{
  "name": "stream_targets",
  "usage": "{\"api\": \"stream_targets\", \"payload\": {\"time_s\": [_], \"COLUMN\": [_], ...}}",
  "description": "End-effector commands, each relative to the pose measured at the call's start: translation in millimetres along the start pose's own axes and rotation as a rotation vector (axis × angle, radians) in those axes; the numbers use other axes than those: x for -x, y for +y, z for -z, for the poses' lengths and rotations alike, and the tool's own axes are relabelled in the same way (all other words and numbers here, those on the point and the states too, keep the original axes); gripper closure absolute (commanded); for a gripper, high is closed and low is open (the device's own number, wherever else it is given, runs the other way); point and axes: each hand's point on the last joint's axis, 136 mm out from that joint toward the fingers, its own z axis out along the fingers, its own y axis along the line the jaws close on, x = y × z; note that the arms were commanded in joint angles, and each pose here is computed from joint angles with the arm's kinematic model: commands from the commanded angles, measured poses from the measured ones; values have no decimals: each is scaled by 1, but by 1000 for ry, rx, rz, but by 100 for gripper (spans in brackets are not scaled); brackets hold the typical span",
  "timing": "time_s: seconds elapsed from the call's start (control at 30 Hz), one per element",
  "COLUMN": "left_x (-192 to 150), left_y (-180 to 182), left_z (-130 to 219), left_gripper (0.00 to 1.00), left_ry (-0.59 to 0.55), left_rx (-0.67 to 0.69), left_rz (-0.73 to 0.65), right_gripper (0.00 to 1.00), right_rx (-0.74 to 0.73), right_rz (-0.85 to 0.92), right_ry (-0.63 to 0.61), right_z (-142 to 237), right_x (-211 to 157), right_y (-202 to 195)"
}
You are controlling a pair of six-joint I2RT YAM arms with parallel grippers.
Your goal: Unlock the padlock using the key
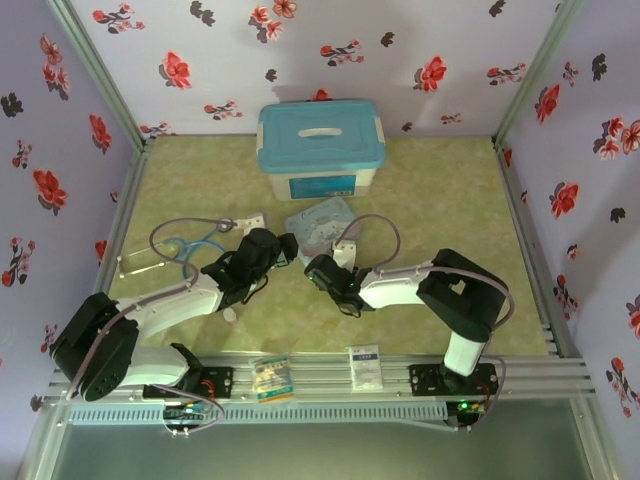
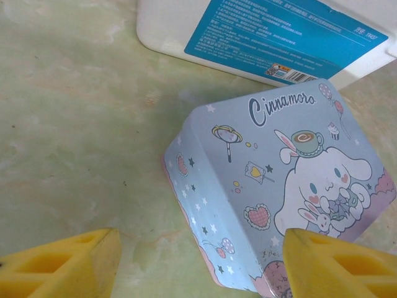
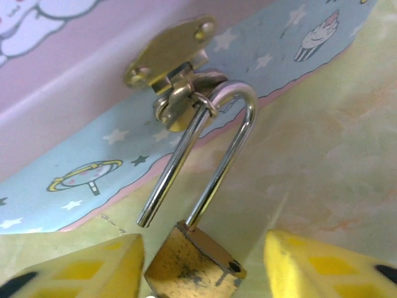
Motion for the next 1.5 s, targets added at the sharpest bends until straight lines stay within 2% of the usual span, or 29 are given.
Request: {"api": "stream_targets", "payload": {"time_s": [0.0,0.1,0.23,0.43,0.57,0.73,0.93,1.03,1.17,1.33,1.47], "left_x": [-4,-4,-7,-17,-21,-19,-7,-4,-2,0,-3], "left_y": [4,5,5,10,14,13,3,0,-3,-2,0], "left_z": [-1,0,-4,-5,-4,-4,3,6,8,10,12], "left_gripper": [30,30,30,30,30,30,29,29,29,29,29], "left_ry": [13,8,11,30,31,26,-3,-5,0,-21,-20], "left_rx": [3,-2,0,-7,-6,-12,-49,-62,-74,-95,-104], "left_rz": [17,22,21,46,50,49,48,43,41,60,70], "right_gripper": [50,49,48,48,46,47,51,47,47,44,43], "right_rx": [-76,-37,73,-10,-83,-166,-162,-170,-230,-251,-219], "right_rz": [30,21,5,-15,33,42,-32,-44,-38,-146,-228], "right_ry": [71,92,156,194,193,269,333,337,375,385,396], "right_z": [1,3,-9,-17,-16,-19,-15,-14,-7,-3,-4], "right_x": [-27,-30,-33,-38,-41,-52,-58,-52,-48,-49,-49], "right_y": [-38,-43,-29,-43,-49,-56,-47,-40,-42,-48,-38]}}
